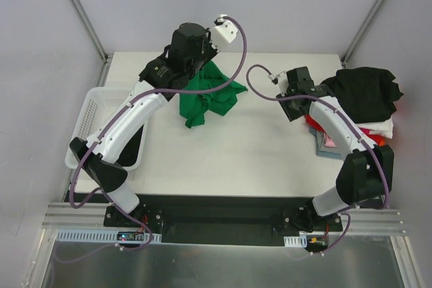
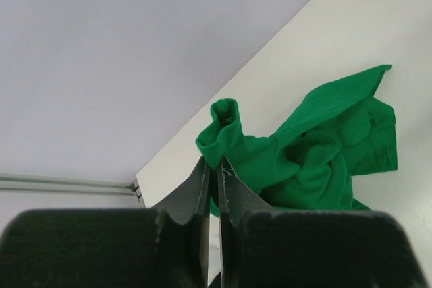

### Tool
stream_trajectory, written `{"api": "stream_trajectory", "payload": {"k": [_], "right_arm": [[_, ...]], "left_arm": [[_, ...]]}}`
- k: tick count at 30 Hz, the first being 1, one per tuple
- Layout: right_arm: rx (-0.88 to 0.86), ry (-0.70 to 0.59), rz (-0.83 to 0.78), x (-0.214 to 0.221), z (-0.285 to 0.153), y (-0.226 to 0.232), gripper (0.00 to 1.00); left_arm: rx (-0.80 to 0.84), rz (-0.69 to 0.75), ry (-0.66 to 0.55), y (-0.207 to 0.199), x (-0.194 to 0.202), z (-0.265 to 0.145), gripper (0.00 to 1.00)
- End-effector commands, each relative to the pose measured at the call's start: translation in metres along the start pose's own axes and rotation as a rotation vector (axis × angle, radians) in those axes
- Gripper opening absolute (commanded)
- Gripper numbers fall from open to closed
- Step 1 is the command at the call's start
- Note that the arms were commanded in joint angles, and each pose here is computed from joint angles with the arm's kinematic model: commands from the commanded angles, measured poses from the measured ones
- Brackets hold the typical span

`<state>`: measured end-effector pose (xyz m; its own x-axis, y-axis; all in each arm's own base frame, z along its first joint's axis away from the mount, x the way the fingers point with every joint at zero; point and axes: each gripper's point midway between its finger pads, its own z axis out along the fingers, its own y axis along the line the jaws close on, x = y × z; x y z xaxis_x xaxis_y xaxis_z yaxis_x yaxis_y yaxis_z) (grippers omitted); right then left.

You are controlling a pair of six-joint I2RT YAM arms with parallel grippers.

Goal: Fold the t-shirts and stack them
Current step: Flatten out the tshirt

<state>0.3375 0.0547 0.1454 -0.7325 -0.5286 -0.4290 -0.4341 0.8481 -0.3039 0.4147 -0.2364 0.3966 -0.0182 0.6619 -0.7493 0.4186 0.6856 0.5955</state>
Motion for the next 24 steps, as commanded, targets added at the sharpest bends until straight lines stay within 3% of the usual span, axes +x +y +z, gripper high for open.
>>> {"api": "stream_trajectory", "payload": {"k": [1, 9, 17, 24], "right_arm": [[-0.092, -0.053, 0.050, -0.045, 0.012, 0.010, 0.39], [-0.167, -0.093, 0.101, -0.115, 0.046, 0.015, 0.53], [-0.237, -0.043, 0.107, -0.141, 0.105, 0.033, 0.66], [-0.263, -0.139, 0.037, -0.177, 0.114, 0.034, 0.74]], "left_arm": [[-0.069, -0.022, -0.041, 0.018, -0.009, -0.019, 0.00], [-0.034, 0.001, 0.014, 0.001, 0.019, -0.022, 0.00], [0.040, 0.026, 0.132, -0.043, 0.068, 0.003, 0.00], [0.122, 0.034, 0.202, -0.083, 0.101, 0.027, 0.00]]}}
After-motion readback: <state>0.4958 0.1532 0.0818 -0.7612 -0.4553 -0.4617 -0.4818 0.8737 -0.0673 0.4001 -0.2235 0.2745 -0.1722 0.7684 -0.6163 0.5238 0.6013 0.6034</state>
